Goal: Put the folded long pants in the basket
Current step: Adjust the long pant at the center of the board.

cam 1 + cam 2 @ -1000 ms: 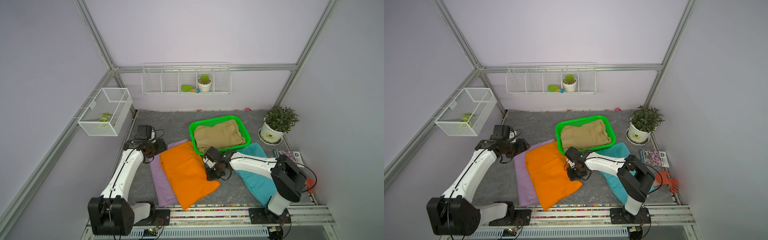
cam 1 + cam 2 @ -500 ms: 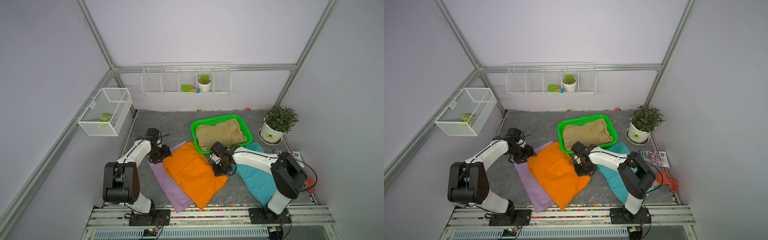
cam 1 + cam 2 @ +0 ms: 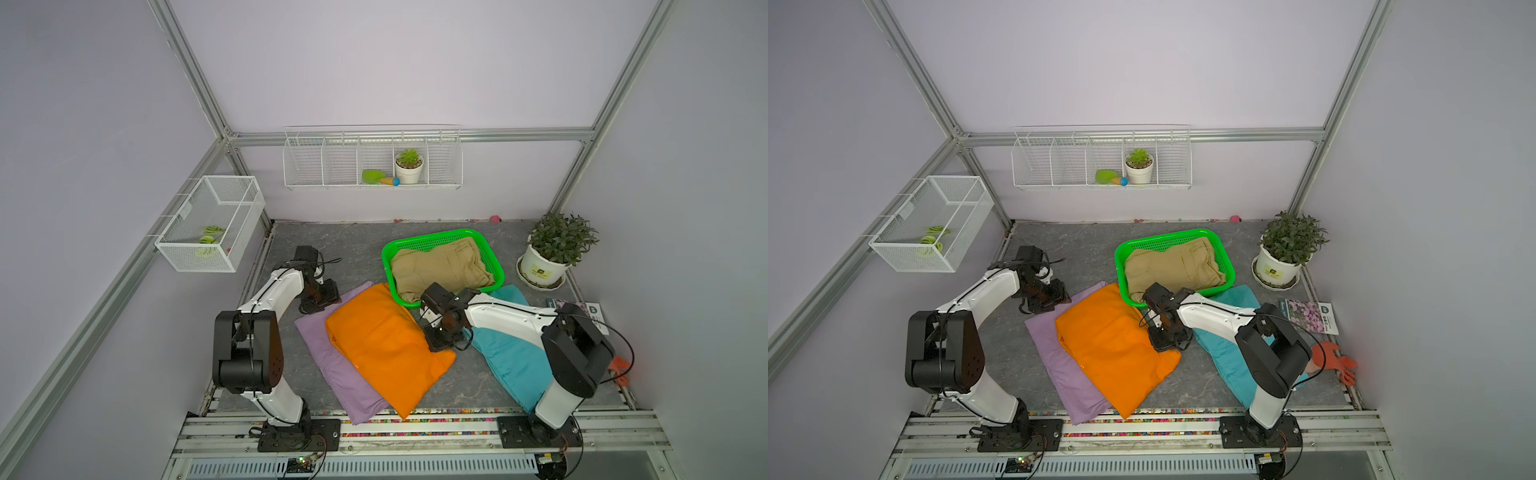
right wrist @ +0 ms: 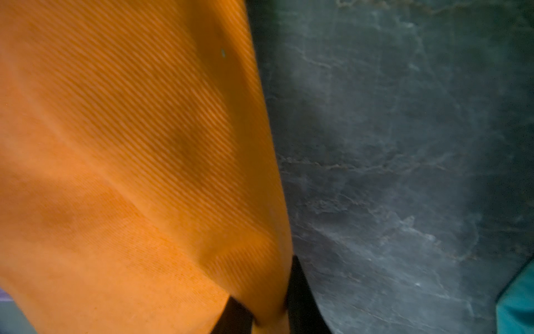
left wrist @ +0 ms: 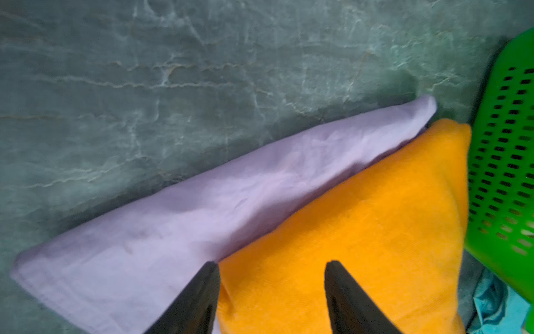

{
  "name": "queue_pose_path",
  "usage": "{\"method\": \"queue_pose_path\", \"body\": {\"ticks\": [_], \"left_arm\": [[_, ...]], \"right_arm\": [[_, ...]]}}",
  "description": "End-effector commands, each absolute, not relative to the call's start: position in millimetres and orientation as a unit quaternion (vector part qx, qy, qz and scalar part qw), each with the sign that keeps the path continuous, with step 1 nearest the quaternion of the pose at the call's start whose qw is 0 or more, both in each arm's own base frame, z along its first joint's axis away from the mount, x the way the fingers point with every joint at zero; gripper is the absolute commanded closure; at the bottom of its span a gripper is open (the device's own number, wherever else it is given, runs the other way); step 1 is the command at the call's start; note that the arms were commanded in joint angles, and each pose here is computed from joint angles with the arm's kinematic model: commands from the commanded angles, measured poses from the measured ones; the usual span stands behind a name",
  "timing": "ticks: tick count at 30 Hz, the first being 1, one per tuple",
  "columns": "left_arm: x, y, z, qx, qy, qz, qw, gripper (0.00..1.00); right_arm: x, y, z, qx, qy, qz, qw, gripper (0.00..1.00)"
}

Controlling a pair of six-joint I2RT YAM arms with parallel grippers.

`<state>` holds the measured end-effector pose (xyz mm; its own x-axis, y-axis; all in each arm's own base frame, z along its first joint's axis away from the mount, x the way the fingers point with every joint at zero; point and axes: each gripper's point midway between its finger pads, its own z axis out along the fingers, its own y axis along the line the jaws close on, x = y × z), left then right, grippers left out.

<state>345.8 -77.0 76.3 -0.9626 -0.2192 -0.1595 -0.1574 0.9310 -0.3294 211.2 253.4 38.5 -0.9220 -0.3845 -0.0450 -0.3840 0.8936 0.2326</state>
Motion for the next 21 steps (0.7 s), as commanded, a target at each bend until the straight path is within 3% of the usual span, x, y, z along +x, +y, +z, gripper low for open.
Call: {"method": "queue_pose_path", "body": {"ticks": [1,16,21], "left_arm": [[353,-94,80,-0.033,0.971,-0.208,0.117,0.43],[335,-84,30,-0.041,0.982,-0.173,0.061,0.41],[326,-91,29,-0.039,0.979,-0.194,0.047,0.5]], "right_arm": [[223,236,30,0.177,-0.981,-0.08,-0.013,0.97],[222,236,31,0.173,-0.981,-0.085,-0.02,0.96],[224,240,30,0.171,-0.981,-0.091,-0.017,0.96]]}}
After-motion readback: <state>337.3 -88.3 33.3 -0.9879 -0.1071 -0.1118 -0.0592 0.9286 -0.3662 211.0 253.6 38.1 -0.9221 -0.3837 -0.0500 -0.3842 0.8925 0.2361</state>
